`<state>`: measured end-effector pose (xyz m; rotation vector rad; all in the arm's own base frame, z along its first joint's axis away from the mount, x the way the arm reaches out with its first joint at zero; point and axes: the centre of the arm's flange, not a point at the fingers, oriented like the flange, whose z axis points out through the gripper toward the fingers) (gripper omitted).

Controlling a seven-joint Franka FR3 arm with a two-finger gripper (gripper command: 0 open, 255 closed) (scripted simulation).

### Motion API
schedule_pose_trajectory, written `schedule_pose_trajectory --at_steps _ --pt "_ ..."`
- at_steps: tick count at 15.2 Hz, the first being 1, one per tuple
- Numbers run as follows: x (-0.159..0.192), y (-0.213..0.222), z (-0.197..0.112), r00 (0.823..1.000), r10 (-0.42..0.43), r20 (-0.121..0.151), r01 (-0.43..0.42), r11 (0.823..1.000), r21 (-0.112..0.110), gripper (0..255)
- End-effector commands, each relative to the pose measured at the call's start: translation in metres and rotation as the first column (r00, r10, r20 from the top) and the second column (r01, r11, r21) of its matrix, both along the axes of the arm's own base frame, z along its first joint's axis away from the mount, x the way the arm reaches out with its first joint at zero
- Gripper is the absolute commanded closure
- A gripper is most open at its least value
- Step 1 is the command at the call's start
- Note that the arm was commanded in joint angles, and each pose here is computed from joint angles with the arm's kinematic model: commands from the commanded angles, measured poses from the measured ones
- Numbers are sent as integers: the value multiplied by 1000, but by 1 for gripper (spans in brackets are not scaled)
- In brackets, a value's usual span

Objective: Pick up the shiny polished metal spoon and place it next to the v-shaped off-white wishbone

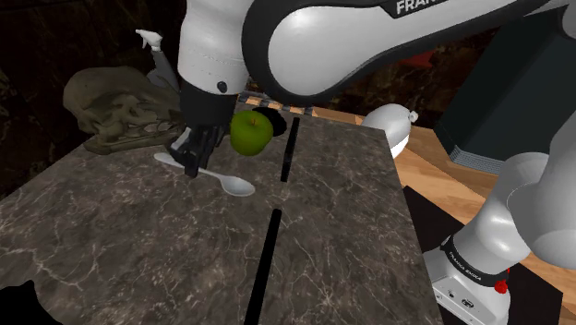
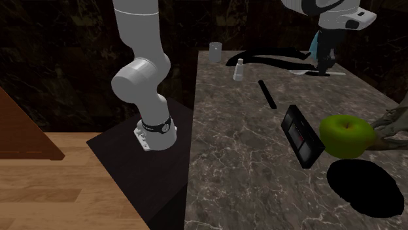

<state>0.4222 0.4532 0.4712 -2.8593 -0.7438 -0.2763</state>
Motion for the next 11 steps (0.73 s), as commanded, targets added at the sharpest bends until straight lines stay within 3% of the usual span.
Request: schedule_pose_trajectory --at_steps 1,11 --pt "0 0 -11 1000 0 0 0 1000 0 255" --pt "0 0 -64 1000 0 0 0 1000 0 255"
